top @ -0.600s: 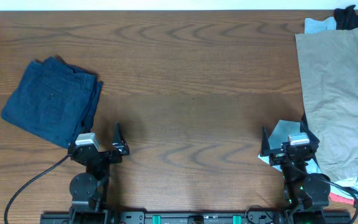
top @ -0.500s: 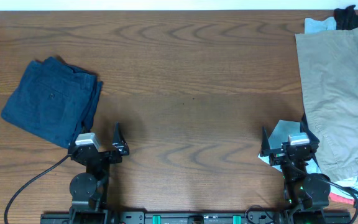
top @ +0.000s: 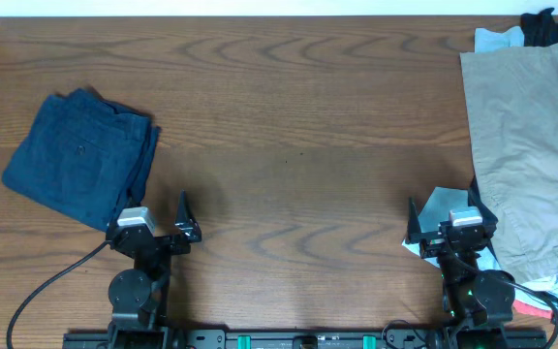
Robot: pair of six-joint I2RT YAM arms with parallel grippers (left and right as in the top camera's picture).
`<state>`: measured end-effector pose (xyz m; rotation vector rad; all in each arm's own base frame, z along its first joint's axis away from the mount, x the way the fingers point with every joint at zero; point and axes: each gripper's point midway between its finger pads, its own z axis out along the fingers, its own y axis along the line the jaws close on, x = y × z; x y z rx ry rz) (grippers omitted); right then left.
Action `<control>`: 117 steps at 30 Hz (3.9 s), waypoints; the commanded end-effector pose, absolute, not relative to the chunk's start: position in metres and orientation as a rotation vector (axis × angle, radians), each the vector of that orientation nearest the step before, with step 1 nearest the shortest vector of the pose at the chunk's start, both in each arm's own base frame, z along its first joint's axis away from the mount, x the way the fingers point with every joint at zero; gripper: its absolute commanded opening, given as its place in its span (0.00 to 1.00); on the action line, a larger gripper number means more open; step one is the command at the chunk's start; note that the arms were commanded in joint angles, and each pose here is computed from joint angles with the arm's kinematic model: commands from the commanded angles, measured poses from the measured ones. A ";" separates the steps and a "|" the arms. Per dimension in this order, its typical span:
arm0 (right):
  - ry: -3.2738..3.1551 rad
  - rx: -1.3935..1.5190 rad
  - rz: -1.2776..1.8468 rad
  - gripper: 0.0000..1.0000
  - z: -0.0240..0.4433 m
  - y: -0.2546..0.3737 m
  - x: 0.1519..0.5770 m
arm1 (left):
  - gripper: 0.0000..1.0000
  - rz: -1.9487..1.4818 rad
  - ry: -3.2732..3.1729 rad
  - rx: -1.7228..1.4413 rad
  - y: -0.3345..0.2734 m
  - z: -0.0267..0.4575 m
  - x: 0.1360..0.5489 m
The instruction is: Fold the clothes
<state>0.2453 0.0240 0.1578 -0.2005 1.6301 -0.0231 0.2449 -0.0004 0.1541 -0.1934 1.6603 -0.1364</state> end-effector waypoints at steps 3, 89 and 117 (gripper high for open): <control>1.630 -0.201 -0.040 0.99 0.157 0.022 0.245 | 0.98 -0.096 1.712 -0.195 0.004 0.137 0.244; 1.636 -0.138 0.025 0.99 0.158 0.022 0.245 | 0.98 -0.103 1.699 -0.201 0.004 0.144 0.243; 2.430 0.017 -0.109 0.99 0.152 -0.006 0.272 | 0.98 -0.287 2.285 -0.094 -0.037 0.187 0.245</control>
